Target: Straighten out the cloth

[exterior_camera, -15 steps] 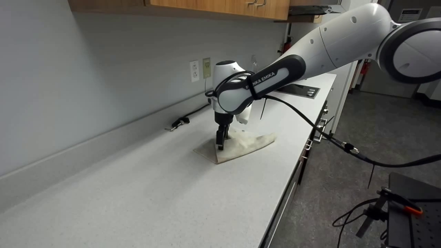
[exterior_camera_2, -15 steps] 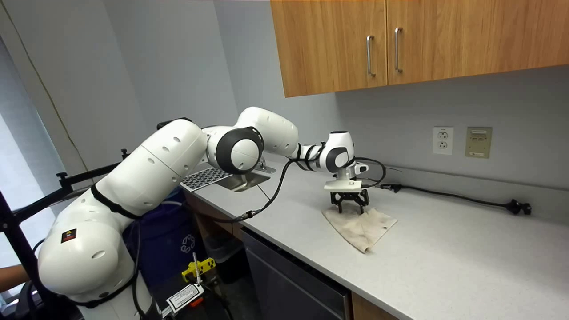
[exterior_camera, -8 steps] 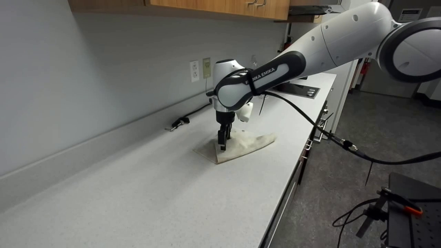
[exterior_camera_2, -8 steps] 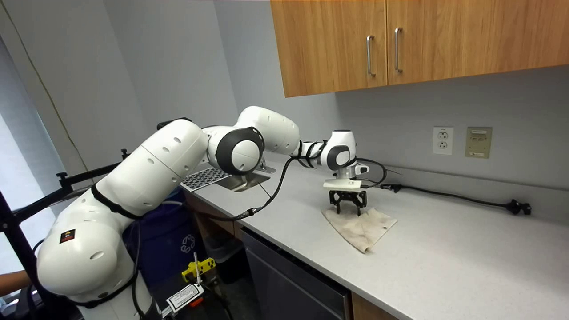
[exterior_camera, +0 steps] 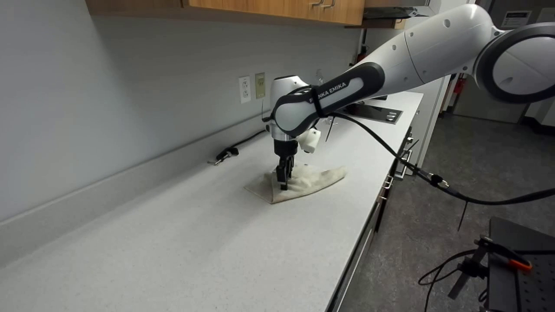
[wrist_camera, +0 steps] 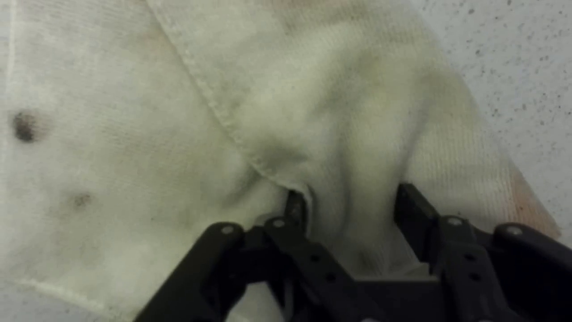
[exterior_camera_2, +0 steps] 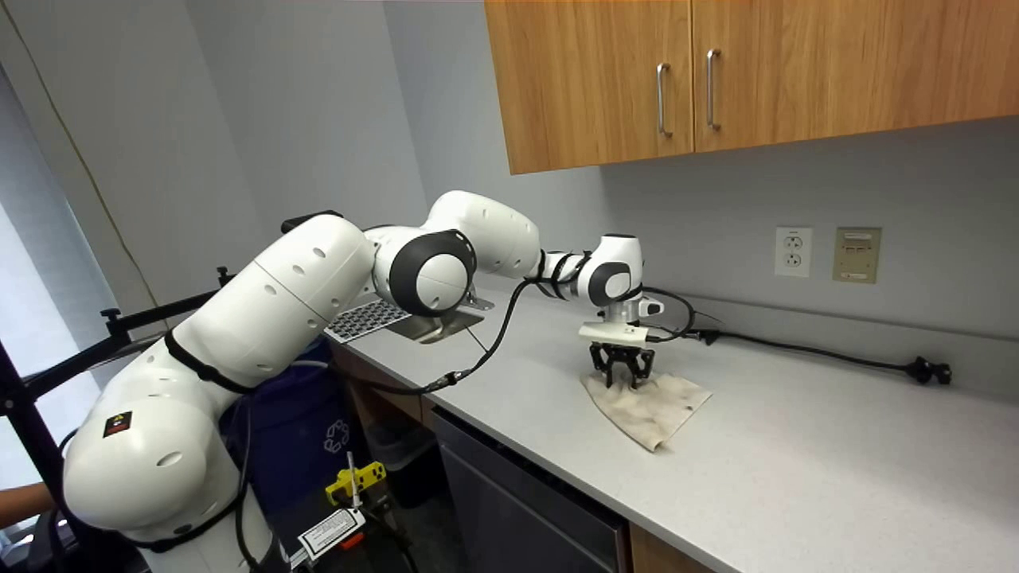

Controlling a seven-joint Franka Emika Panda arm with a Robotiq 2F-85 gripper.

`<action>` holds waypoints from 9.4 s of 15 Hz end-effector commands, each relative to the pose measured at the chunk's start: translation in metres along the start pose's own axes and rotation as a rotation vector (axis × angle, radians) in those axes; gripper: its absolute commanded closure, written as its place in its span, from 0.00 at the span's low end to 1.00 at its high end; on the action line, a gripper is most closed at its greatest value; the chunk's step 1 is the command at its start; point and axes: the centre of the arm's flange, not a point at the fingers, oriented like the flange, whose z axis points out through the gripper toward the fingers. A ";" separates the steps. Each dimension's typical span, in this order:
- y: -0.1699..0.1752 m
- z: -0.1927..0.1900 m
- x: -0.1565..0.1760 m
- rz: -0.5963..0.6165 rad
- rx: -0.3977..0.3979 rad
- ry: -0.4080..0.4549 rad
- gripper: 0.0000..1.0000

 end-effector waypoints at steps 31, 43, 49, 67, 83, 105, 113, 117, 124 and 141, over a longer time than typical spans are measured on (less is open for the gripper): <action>-0.034 -0.024 -0.034 -0.031 0.153 -0.020 0.00; -0.064 -0.055 -0.077 -0.054 0.210 -0.072 0.00; -0.035 -0.046 -0.072 -0.031 0.148 -0.017 0.02; 0.034 -0.006 -0.004 0.025 0.109 0.115 0.12; 0.022 -0.004 -0.008 0.086 0.239 0.095 0.12; -0.054 -0.038 -0.050 -0.010 0.147 0.012 0.14; -0.052 -0.027 -0.094 0.051 0.173 -0.016 0.14; -0.057 -0.007 -0.110 0.082 0.202 -0.039 0.14; -0.072 0.004 -0.131 0.112 0.220 -0.092 0.14; -0.108 -0.040 -0.166 0.183 0.144 -0.088 0.17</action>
